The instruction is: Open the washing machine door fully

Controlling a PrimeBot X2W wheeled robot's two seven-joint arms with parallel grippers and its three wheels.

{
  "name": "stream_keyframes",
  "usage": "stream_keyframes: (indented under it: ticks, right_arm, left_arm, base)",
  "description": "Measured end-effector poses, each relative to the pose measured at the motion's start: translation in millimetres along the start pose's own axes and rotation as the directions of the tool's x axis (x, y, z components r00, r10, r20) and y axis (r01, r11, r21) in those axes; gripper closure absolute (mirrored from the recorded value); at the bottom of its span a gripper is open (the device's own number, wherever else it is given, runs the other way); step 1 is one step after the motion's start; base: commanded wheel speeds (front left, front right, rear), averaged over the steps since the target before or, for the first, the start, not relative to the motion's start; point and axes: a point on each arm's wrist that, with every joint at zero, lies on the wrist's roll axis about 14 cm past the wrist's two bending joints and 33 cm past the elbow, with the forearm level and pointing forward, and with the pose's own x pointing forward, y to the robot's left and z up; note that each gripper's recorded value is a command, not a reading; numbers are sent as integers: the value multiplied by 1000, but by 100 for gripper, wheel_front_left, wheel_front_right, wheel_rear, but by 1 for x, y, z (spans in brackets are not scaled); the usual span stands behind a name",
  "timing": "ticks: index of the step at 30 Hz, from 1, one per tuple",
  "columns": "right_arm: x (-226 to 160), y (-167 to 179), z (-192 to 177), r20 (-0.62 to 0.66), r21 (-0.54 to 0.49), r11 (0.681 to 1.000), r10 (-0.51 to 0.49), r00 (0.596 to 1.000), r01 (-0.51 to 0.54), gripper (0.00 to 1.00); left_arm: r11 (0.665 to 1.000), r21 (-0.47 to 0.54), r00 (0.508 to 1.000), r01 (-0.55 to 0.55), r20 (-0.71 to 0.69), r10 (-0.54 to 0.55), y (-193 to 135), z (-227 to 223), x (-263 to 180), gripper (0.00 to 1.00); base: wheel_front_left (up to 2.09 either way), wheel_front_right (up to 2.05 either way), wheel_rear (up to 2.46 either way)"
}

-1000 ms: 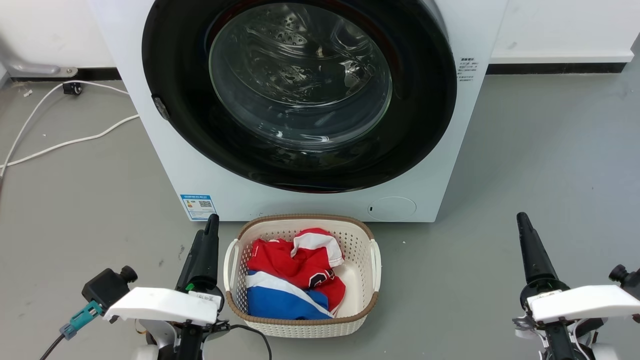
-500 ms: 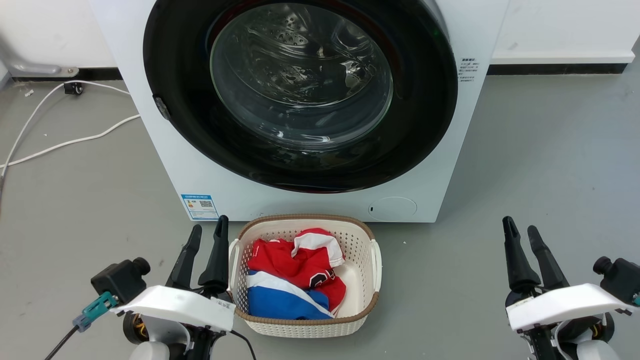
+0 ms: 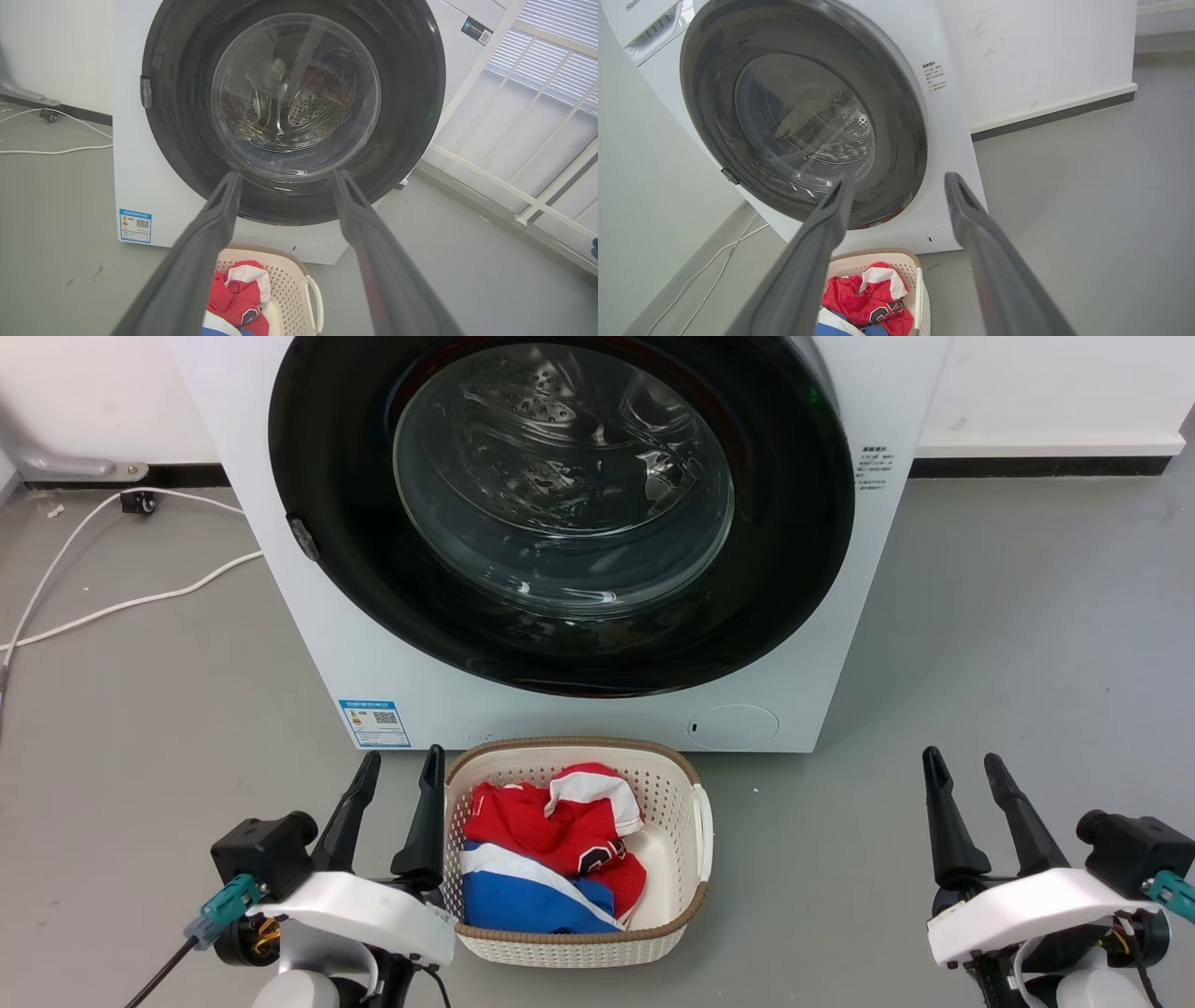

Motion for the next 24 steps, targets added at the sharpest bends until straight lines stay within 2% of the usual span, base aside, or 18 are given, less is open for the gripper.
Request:
stream_keyframes:
  ticks: [10,24]
  right_arm:
    - [1,5,-1,-8,-125,992,21,1000,-22,0]
    - [2,10,-1,-16,-264,963,45,999,-48,0]
  left_arm:
    - [993,119,1000,-12,0,12,5,-1,-1,0]
    - [966,258,1000,5,7,-7,4,-1,0,0]
  base:
    - [0,0,0]
    - [0,0,0]
